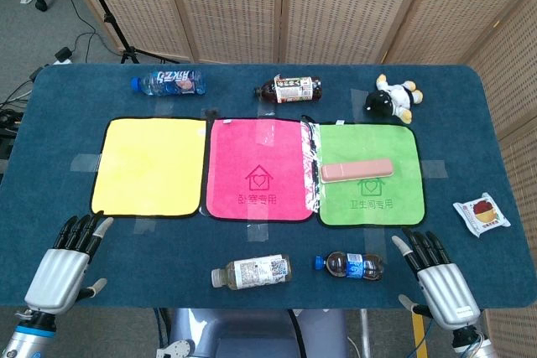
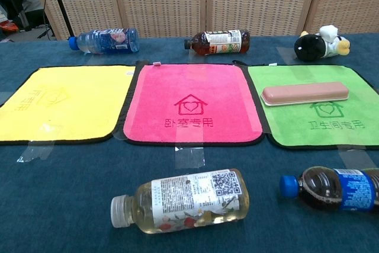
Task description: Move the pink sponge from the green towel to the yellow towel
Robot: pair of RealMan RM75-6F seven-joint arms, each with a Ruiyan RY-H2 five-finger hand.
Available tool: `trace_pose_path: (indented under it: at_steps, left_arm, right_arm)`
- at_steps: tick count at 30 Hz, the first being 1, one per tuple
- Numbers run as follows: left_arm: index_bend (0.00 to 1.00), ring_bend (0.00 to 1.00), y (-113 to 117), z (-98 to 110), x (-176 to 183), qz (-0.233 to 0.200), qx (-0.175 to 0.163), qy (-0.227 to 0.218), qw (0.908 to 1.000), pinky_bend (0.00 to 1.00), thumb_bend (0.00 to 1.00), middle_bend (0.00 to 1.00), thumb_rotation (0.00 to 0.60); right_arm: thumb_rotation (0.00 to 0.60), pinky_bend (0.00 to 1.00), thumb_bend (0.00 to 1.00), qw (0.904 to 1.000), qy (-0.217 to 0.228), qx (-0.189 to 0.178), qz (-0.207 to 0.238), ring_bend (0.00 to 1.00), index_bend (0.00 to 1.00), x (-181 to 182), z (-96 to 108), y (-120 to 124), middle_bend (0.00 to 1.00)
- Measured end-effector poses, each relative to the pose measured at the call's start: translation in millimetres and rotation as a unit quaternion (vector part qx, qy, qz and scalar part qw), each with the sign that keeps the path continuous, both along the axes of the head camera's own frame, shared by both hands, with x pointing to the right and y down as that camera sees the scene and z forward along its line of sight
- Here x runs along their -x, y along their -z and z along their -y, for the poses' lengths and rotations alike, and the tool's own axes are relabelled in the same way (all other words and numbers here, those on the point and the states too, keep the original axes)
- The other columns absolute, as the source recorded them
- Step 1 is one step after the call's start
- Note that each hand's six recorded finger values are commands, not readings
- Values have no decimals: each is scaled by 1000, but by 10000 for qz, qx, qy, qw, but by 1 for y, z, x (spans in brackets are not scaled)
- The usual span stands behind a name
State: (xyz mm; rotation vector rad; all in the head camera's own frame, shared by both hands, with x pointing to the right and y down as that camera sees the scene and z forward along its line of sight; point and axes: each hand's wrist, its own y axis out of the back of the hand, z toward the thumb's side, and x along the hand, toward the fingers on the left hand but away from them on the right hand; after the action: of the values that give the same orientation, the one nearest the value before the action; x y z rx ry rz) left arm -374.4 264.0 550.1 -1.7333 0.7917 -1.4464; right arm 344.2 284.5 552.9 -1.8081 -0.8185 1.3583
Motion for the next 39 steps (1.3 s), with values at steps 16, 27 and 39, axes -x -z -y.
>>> trace_pose_path:
  at_steps: [16,27,39]
  left_arm:
    - [0,0,2,1,-1,-55,-41,-2,10000,22,135,0,600]
    - [0,0,6,2,-3,-120,-158,-37,9998,21,135,0,600]
    - [0,0,5,-1,-5,-109,-110,-80,9998,21,135,0,600]
  right_arm:
    - [600,0,2,10000,-36,35,85,0,0,1,1,1,0]
    - [600,0,2,9999,53,126,37,0,0,4,-3,-3,0]
    - [600,0,2,9997,108,81,195,0,0,12,1,0,0]
